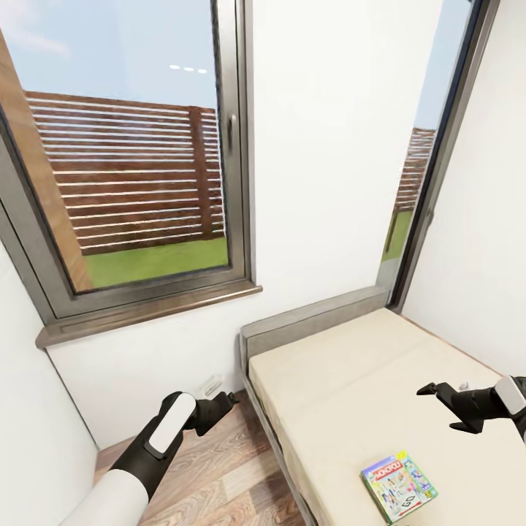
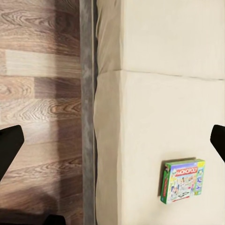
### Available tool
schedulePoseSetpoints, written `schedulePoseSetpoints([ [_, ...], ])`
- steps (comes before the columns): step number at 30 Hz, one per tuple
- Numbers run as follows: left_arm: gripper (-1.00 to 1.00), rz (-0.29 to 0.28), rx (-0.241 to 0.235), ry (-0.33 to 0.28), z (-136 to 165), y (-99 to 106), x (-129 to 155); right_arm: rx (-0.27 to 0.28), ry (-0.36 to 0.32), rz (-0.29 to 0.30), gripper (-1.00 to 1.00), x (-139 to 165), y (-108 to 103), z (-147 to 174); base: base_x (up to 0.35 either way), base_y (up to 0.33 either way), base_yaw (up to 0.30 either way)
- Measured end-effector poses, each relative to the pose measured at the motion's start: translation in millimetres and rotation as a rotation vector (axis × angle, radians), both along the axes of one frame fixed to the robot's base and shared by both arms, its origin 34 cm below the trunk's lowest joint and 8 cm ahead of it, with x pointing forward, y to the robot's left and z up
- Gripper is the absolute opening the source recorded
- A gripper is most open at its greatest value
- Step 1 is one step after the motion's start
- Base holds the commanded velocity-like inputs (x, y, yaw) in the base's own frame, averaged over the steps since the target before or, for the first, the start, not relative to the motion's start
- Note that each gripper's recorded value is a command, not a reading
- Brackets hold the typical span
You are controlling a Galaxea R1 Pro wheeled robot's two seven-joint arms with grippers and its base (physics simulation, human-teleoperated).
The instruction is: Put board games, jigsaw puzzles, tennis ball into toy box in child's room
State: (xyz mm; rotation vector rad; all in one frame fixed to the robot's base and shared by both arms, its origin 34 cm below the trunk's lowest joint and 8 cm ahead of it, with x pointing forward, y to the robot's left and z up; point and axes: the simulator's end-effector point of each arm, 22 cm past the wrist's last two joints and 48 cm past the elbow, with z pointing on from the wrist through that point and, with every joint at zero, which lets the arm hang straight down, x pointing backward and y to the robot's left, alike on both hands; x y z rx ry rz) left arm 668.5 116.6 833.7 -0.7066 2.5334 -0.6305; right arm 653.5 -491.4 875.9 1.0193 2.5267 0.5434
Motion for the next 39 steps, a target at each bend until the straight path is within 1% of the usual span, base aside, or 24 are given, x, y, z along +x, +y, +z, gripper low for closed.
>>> schedulePoseSetpoints([
  [14,1.0,-0.001,0.0,0.0,-16,0,3,-0.002,-0.002,-0.002,1.0,2,-2,-16,0.0,0.0,-0.112],
  [31,1.0,-0.003,-0.003,-0.002,-38,-2,6,0.0,-0.003,-0.002,1.0,5,-2,-38,0.0,0.0,-0.016],
  [39,1.0,-0.003,-0.003,-0.002,-49,-2,6,0.004,-0.003,0.002,1.0,7,2,-50,0.0,0.0,0.0],
])
